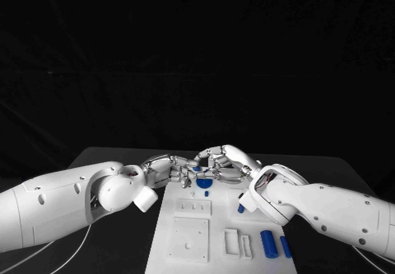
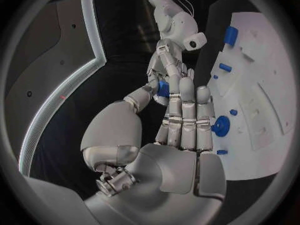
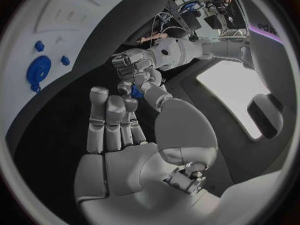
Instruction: Assemble the parts on the task board
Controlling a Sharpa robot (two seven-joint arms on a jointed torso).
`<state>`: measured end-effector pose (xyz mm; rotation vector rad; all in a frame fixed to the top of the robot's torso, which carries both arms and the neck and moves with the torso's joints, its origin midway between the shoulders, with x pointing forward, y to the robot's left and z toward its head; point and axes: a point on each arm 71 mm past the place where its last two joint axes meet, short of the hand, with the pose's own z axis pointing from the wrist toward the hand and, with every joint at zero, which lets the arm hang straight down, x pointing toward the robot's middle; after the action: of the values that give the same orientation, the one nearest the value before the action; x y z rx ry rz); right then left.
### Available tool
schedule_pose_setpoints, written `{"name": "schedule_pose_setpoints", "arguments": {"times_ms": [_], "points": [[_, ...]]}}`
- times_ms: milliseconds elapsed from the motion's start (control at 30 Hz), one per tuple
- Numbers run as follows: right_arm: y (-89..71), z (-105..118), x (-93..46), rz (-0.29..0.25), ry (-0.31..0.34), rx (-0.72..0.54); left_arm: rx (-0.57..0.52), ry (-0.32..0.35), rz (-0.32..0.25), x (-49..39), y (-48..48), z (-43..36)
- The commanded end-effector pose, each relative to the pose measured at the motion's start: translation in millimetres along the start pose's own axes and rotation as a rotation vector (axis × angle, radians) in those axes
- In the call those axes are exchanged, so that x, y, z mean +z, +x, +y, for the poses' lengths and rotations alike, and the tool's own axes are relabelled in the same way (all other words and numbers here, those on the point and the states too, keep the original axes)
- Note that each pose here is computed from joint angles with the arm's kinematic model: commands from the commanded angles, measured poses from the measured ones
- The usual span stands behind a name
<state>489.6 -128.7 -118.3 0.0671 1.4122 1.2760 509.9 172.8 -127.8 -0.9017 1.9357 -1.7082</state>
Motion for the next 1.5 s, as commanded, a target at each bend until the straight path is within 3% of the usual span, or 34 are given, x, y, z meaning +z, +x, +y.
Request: {"name": "schedule_pose_setpoints", "arguments": {"times_ms": [33, 667, 1500], "points": [[0.8, -0.7, -0.4, 0.014, -0.002, 0.017, 0.005, 0.020, 0.030, 0.4, 2.8, -2.3], [5.7, 2.4, -0.9, 0.033, -0.003, 0.051, 0.012, 0.017, 0.021, 1.3, 1.5, -1.9], [5.6, 2.1, -3.5, -0.005, 0.027, 0.053, 0.015, 0.006, -0.021, 0.8, -3.6, -0.9]]}}
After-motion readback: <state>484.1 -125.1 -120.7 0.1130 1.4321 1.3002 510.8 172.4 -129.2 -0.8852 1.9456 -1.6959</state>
